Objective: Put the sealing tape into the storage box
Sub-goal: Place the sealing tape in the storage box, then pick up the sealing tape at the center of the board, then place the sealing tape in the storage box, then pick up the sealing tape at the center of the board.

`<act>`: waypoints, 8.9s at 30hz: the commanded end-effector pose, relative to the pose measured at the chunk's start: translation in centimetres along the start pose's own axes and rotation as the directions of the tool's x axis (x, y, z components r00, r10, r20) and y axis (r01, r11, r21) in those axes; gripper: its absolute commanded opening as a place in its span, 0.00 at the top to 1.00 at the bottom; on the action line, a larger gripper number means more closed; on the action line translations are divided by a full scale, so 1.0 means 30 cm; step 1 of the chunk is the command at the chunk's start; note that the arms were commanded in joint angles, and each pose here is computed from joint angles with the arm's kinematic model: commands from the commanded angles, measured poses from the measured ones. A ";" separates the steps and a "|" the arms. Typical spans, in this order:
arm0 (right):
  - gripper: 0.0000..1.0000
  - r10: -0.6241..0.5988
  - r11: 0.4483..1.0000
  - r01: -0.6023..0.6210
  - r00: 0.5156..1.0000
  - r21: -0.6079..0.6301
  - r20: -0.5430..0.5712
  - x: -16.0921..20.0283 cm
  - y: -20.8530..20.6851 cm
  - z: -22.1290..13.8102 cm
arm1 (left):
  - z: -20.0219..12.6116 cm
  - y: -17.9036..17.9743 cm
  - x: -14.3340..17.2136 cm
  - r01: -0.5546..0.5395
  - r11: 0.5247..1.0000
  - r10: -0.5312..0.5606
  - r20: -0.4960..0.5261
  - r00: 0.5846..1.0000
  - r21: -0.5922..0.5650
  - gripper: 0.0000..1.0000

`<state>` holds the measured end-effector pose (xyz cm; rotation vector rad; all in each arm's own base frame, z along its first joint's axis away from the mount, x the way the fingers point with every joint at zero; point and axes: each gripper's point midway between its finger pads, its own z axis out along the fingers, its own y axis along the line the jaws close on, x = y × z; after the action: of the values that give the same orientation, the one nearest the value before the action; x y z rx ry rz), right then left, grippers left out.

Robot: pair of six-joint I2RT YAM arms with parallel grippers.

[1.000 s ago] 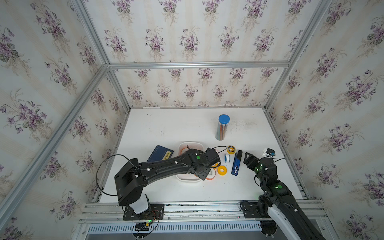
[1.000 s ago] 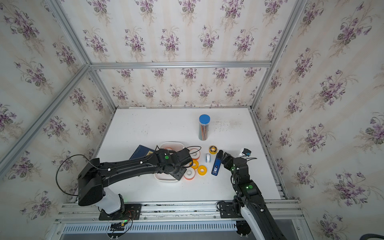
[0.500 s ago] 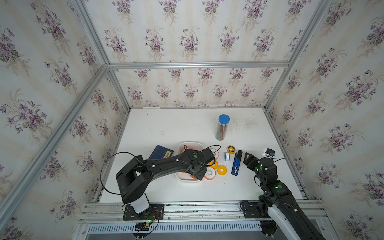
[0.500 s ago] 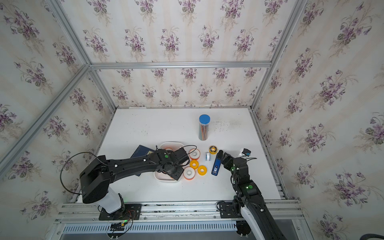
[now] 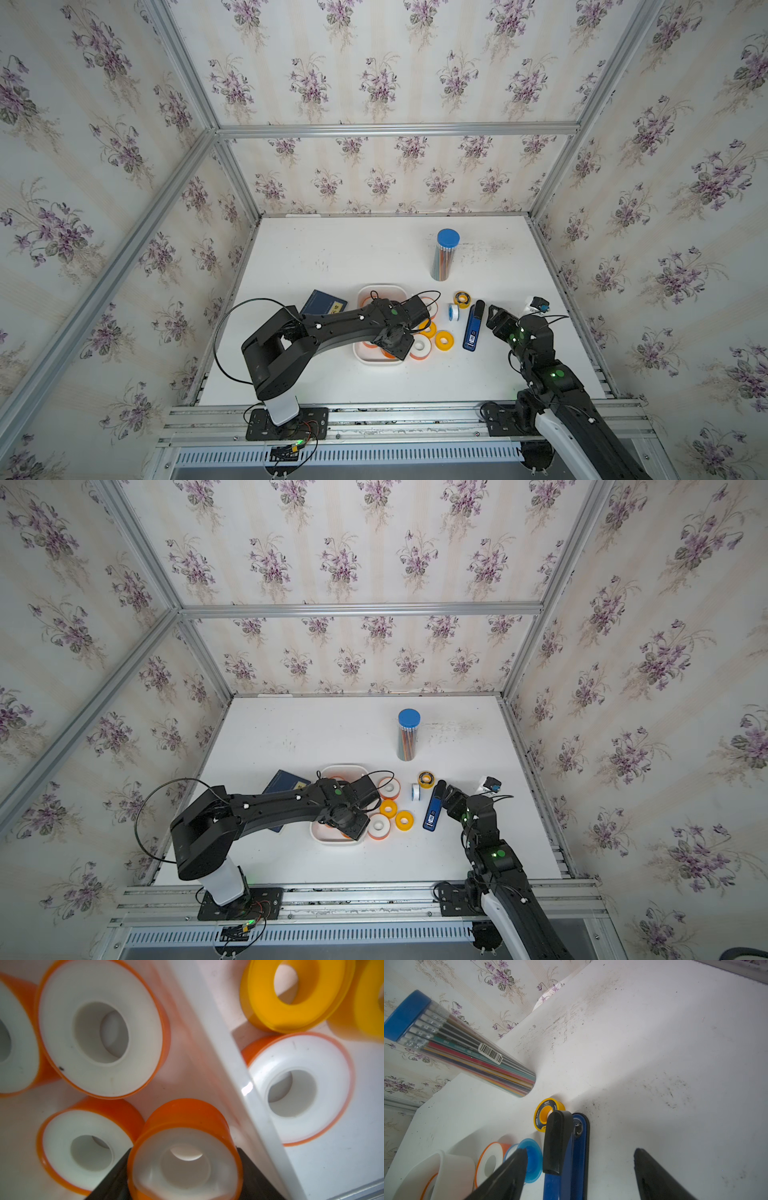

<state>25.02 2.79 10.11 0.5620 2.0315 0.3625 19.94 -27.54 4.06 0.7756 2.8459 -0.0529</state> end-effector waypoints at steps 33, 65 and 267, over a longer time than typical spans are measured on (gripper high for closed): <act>0.21 -0.139 0.982 0.121 0.983 -0.144 -0.122 -0.019 0.168 -0.004 | -0.287 0.163 0.055 0.052 0.998 -0.048 0.140 0.989 -0.021 0.11; 0.17 -0.716 0.695 0.538 0.450 -0.478 -0.534 0.584 0.475 -0.151 | -0.512 0.359 0.161 0.141 0.990 -0.142 0.329 0.934 0.025 0.05; 0.15 -0.187 0.971 0.178 0.982 -0.159 -0.042 0.130 0.180 -0.075 | 0.099 -0.093 -0.535 -0.125 0.986 0.135 -0.089 0.987 0.110 0.13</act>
<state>22.46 9.24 10.39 0.2663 2.0896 0.4127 32.49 -38.32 4.72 1.0168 2.8831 -0.1620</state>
